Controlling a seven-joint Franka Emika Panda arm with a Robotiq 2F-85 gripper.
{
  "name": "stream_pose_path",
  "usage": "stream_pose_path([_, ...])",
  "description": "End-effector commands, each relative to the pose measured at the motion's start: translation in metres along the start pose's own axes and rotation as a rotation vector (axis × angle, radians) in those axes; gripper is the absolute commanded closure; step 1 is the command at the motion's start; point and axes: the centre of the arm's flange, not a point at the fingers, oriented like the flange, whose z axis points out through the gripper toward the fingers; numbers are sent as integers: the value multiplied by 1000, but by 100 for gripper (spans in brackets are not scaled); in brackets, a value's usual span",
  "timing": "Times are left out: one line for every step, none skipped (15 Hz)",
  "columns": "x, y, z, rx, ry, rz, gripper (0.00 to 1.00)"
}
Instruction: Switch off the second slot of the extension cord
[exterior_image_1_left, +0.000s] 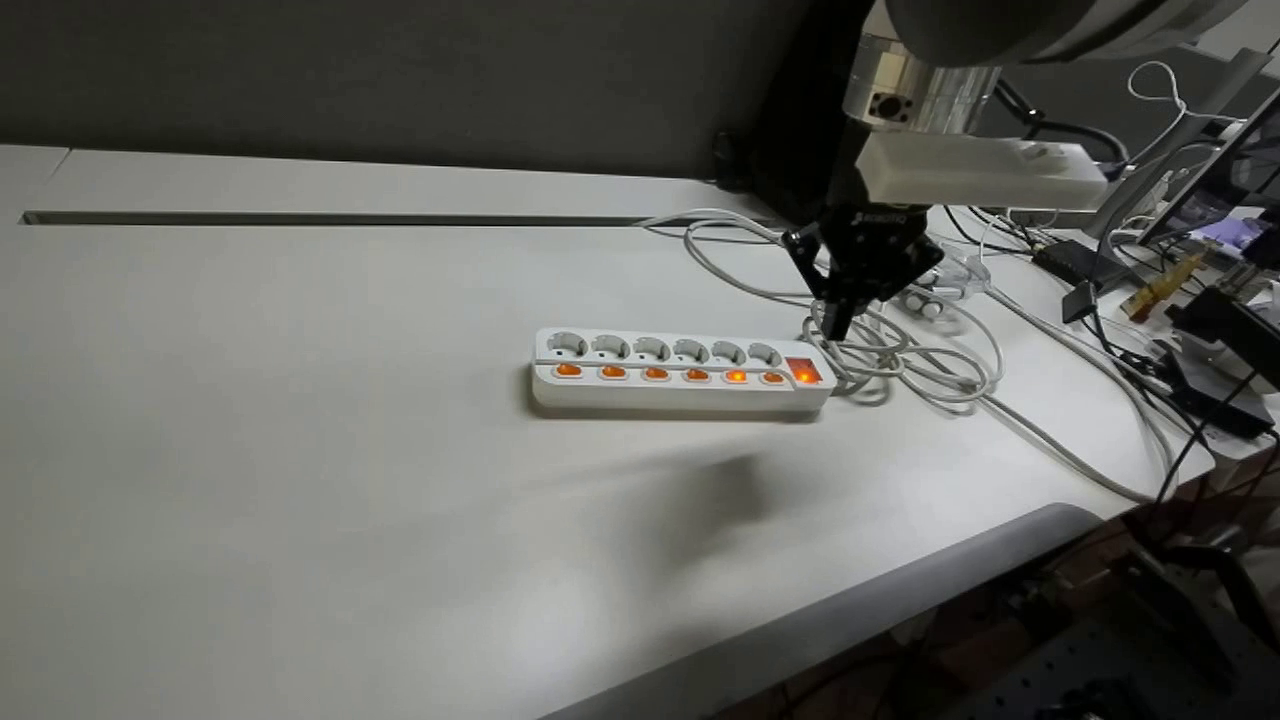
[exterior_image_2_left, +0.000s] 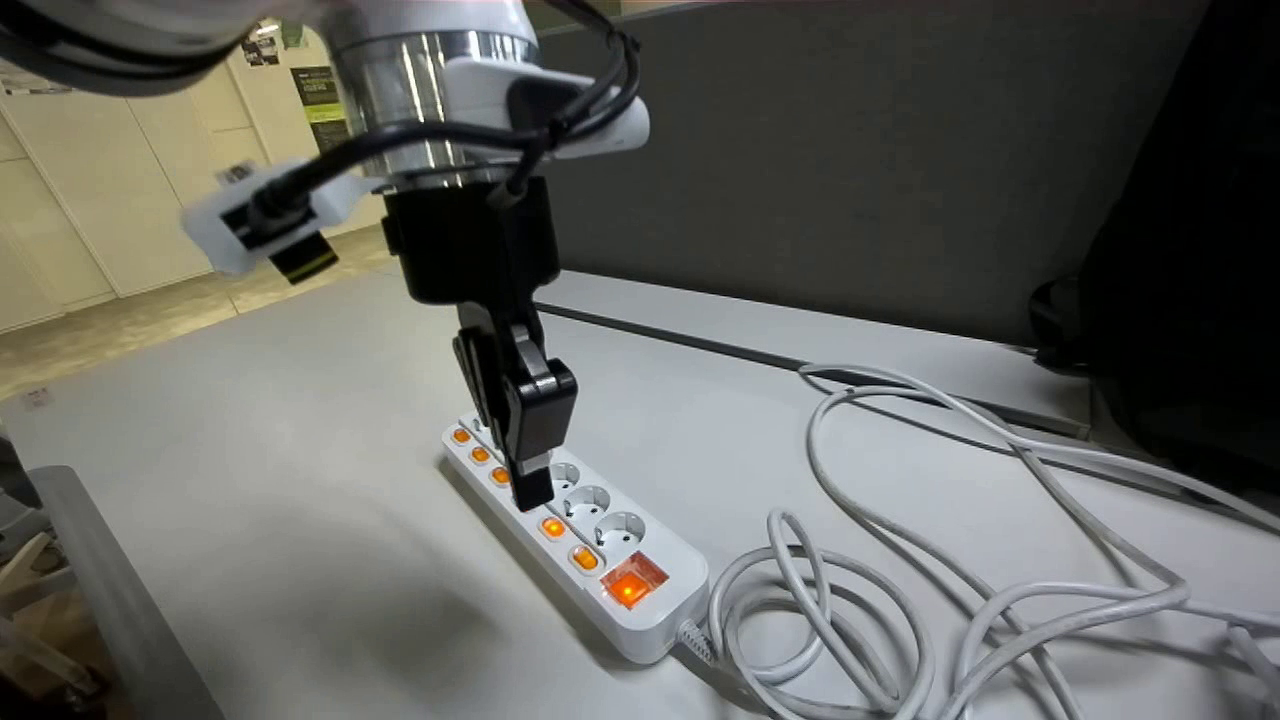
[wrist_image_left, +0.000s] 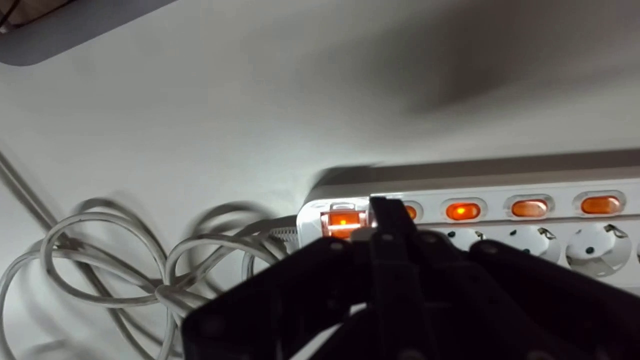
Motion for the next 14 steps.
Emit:
stream_pose_path([24, -18, 16, -4, -11, 40, 100])
stream_pose_path([27, -22, 19, -3, -13, 34, 100])
stream_pose_path([29, -27, 21, -2, -17, 25, 100])
stream_pose_path([32, -32, 23, -1, -20, 17, 100])
stream_pose_path([34, -36, 25, 1, -23, 15, 100])
stream_pose_path([35, -41, 26, 6, -28, 9, 100])
stream_pose_path([36, -45, 27, 9, -30, 7, 100])
stream_pose_path([37, -49, 28, 14, -34, 4, 100])
stream_pose_path([36, -52, 28, 18, -44, 2, 100])
stream_pose_path([28, -46, 30, 16, -34, -10, 100])
stream_pose_path([27, -49, 31, 16, -36, -15, 99])
stream_pose_path([27, -50, 32, 15, -38, -17, 99])
stream_pose_path([27, -49, 32, 14, -38, -18, 99])
stream_pose_path([27, -49, 32, 14, -38, -18, 99])
